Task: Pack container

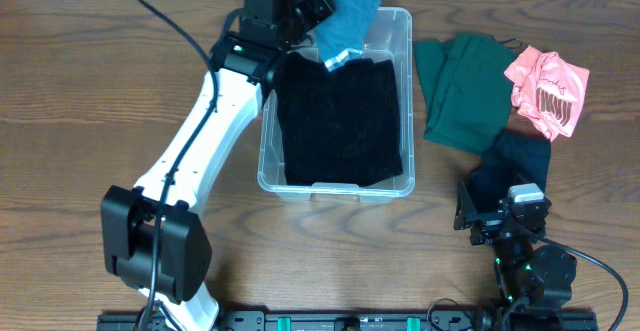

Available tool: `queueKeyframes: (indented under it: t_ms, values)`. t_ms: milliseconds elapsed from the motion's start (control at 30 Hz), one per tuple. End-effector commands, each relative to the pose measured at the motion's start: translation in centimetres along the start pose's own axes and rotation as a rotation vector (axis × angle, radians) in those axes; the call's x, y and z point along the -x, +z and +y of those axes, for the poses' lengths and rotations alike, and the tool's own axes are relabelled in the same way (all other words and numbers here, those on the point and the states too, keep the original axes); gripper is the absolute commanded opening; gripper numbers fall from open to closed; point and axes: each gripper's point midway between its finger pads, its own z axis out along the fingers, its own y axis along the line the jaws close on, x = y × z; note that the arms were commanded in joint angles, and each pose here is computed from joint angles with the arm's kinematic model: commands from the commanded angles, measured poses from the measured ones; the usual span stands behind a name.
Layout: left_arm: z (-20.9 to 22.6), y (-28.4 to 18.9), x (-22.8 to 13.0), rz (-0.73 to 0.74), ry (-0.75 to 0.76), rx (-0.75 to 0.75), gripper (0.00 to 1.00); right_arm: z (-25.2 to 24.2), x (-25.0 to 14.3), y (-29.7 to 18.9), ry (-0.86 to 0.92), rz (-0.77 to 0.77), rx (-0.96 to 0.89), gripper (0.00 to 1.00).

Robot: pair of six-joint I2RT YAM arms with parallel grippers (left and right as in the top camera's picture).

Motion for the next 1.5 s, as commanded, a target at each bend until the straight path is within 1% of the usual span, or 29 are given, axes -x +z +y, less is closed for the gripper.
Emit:
queueKeyframes:
  t_ms: [0, 133, 233, 300, 367, 433, 600, 700, 767, 833, 900, 967, 1033, 1100, 1233, 1400, 1467]
  values:
    - [0.0, 1.5, -1.5, 0.045, 0.134, -0.023, 0.06, -0.1, -0.1, 0.0, 0.012, -0.001, -0.001, 0.99]
    - [2.3, 4.2, -3.6, 0.097, 0.108, -0.005, 0.06, -0.1, -0.1, 0.0, 0.012, -0.001, -0.001, 0.99]
    - [4.8, 6.2, -6.0, 0.168, 0.021, 0.032, 0.06, -0.1, -0.1, 0.0, 0.012, -0.001, -0.001, 0.99]
    - [7.2, 7.2, -7.9, 0.214, -0.084, 0.100, 0.06, -0.1, -0.1, 0.0, 0.012, -0.001, -0.001, 0.99]
    - [9.2, 7.8, -9.5, 0.253, -0.148, 0.158, 0.06, -0.1, -0.1, 0.0, 0.012, -0.001, -0.001, 0.99]
    - [10.7, 8.0, -10.7, 0.280, -0.191, 0.207, 0.06, -0.1, -0.1, 0.0, 0.012, -0.001, -0.001, 0.99]
    - [13.8, 6.8, -12.5, 0.305, -0.367, 0.378, 0.06, -0.1, -0.1, 0.0, 0.012, -0.001, -0.001, 0.99]
    - [15.5, 6.1, -12.6, 0.289, -0.406, 0.463, 0.06, -0.1, -0.1, 0.0, 0.012, -0.001, -0.001, 0.99]
    - [16.2, 5.9, -12.3, 0.282, -0.413, 0.481, 0.07, -0.1, -0.1, 0.0, 0.012, -0.001, -0.001, 0.99]
    - [16.3, 5.9, -11.9, 0.279, -0.420, 0.473, 0.16, -0.1, -0.1, 0.0, 0.012, -0.001, -0.001, 0.99]
    - [15.3, 6.1, -11.4, 0.301, -0.423, 0.413, 0.31, -0.1, -0.1, 0.0, 0.012, -0.001, -0.001, 0.99]
    - [13.6, 6.3, -10.9, 0.332, -0.410, 0.322, 0.64, -0.1, -0.1, 0.0, 0.012, -0.001, -0.001, 0.99]
    - [12.1, 6.1, -10.2, 0.344, -0.413, 0.257, 0.76, -0.1, -0.1, 0.0, 0.012, -0.001, -0.001, 0.99]
    - [11.1, 5.6, -9.3, 0.333, -0.409, 0.231, 0.99, -0.1, -0.1, 0.0, 0.012, -0.001, -0.001, 0.99]
    - [8.1, 3.7, -7.0, 0.292, -0.365, 0.169, 0.98, -0.1, -0.1, 0.0, 0.012, -0.001, -0.001, 0.99]
    - [3.1, -0.2, -3.2, 0.214, -0.203, 0.055, 0.98, -0.1, -0.1, 0.0, 0.012, -0.001, -0.001, 0.99]
    - [2.0, -2.2, -1.9, 0.180, -0.125, 0.046, 0.98, -0.1, -0.1, 0.0, 0.012, -0.001, -0.001, 0.99]
